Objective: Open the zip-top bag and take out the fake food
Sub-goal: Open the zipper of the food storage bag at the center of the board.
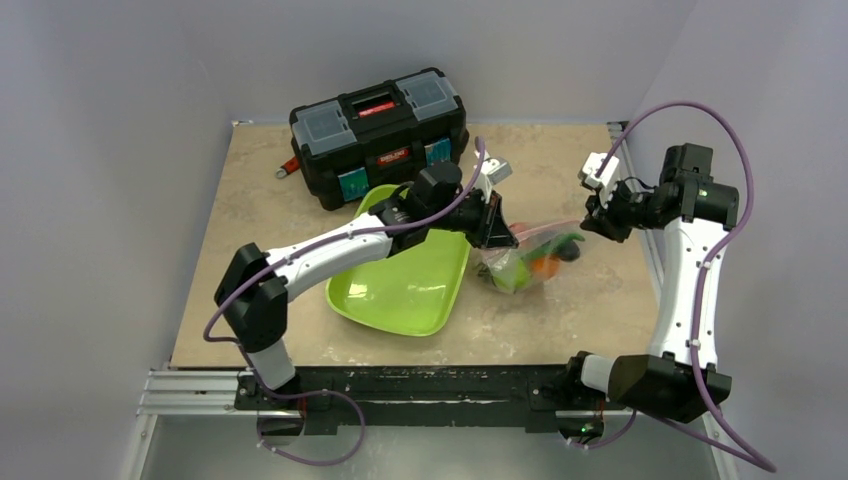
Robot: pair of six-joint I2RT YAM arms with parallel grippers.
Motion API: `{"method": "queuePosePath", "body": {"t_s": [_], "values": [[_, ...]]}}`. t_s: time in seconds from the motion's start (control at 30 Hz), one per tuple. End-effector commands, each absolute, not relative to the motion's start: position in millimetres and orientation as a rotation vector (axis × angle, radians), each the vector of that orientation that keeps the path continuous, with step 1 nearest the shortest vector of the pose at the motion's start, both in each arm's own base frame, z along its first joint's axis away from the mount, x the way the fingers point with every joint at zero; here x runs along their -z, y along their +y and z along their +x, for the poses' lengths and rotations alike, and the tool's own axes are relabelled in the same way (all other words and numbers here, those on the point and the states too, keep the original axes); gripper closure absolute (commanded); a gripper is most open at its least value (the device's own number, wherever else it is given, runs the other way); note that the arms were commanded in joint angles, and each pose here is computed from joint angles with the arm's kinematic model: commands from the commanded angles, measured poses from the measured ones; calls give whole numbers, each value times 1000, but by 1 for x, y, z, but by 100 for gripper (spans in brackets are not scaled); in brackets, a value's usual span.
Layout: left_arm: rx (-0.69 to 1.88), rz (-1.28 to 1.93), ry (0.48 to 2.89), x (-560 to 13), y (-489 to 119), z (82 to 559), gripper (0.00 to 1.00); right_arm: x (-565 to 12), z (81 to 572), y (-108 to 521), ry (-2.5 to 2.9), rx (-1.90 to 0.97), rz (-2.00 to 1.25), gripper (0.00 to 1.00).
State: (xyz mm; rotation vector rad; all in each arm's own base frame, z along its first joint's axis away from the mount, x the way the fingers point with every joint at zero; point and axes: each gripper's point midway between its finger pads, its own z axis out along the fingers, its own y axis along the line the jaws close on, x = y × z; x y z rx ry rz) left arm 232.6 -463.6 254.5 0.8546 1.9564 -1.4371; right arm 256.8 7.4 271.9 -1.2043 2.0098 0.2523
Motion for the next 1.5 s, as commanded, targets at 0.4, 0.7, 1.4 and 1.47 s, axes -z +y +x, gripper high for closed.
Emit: {"method": "queuePosePath", "body": {"t_s": [0.4,0.7,1.4,1.47], "values": [[1133,720,1894,-274,-411,273,100,-280,268,-10,2034,-140,-1181,100],[1136,715,1892,-274,-409,279,100,-280,272,-26,2079,-31,-1134,100],[991,1063,1704,-273,-437,251,100,-314,243,115,1783,-653,-1297,25],[979,1065,1706,-269,-437,251,100,-313,248,114,1806,-652,-1280,30]]}}
